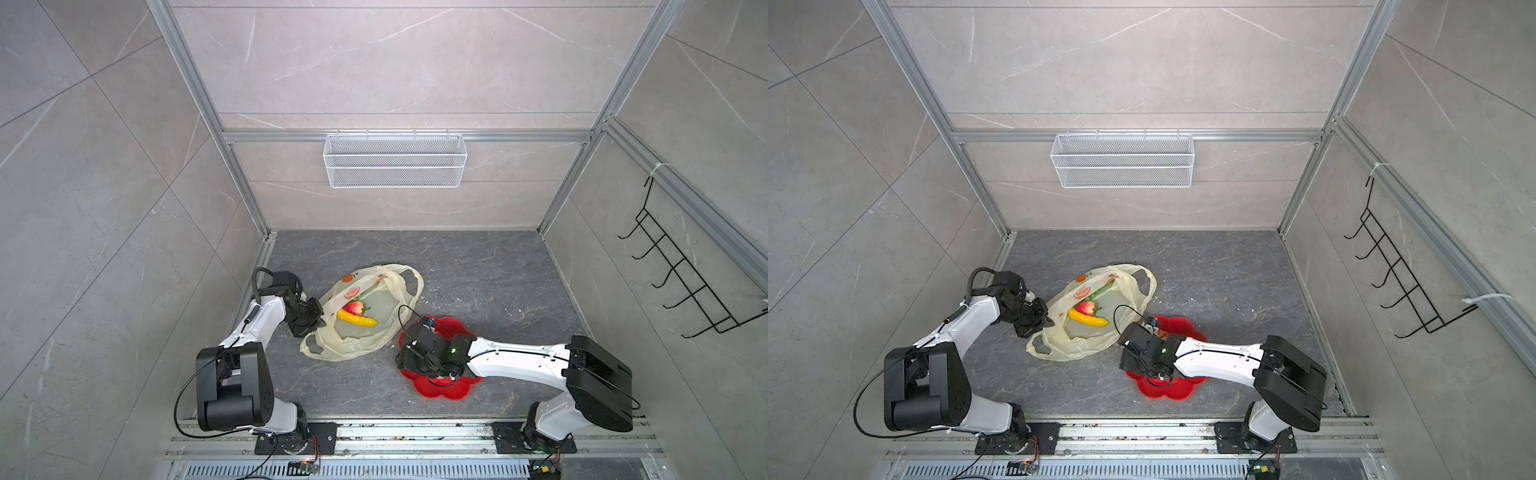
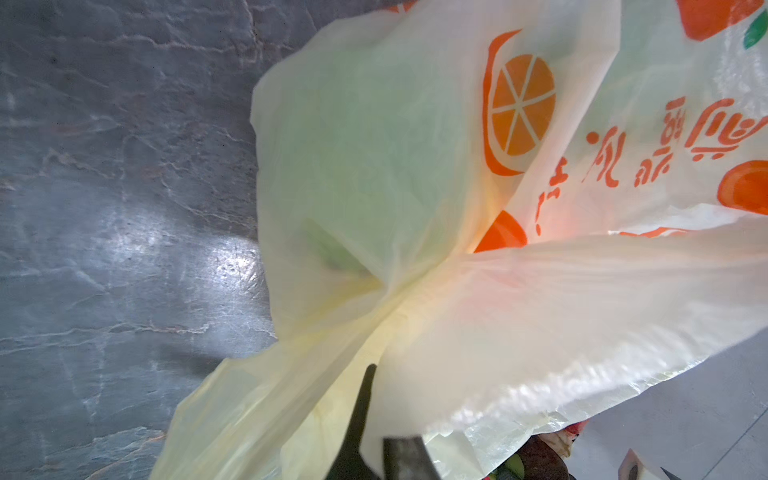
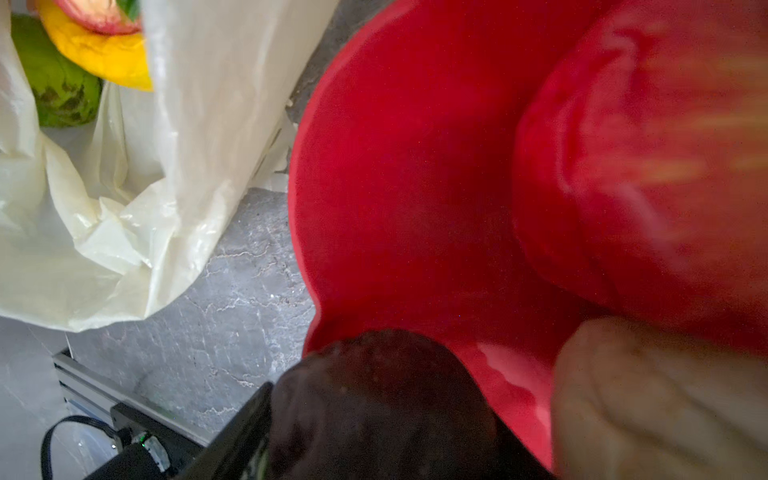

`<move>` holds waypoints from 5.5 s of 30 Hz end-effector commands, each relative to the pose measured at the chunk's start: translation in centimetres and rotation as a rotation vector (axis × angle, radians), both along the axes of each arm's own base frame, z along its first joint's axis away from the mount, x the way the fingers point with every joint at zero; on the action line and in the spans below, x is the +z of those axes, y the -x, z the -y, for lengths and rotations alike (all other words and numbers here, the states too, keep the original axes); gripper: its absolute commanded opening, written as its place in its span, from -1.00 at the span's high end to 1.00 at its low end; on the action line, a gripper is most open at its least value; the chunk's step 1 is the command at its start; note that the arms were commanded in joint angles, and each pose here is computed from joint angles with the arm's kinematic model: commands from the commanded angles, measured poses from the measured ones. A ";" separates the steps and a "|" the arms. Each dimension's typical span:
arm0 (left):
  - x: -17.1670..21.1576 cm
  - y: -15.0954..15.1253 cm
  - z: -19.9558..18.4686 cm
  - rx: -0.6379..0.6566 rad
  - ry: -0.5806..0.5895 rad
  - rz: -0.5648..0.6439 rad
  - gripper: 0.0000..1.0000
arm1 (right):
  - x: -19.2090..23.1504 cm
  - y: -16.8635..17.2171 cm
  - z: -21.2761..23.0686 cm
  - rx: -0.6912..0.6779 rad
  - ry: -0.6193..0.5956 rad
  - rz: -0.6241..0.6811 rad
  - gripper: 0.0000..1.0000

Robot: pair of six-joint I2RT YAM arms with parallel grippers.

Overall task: Take the fake fruits out of the plastic bag
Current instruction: 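Lower the dark brown fruit into the plate and open the right gripper, then reach the right gripper back into the bag toward the pink peach, then close the right gripper on the pink peach inside the bag, then lift the pink peach out of the bag and carry it over the plate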

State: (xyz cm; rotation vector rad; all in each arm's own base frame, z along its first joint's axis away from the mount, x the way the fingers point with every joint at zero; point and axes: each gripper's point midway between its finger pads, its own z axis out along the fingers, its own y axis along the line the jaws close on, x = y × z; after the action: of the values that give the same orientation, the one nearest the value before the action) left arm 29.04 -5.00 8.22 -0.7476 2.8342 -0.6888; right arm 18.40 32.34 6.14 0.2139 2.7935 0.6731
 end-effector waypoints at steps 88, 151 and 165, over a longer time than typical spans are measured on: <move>2.1 -1.1 1.3 -0.043 0.051 0.098 0.91 | -2.7 -19.2 -15.8 0.262 -0.036 0.209 -0.49; 2.0 -1.1 1.5 -0.047 0.057 0.092 0.91 | 10.0 -5.9 6.1 0.311 0.235 0.252 -0.17; 2.1 -1.0 1.5 -0.047 0.060 0.095 0.91 | 8.7 -5.7 12.8 0.279 0.278 0.125 -0.17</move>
State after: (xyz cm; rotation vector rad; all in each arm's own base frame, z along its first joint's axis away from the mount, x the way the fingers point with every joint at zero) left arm 29.99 -6.11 9.79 -0.6742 2.7681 -0.7723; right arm 25.03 21.46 15.14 -0.2410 2.7327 0.3579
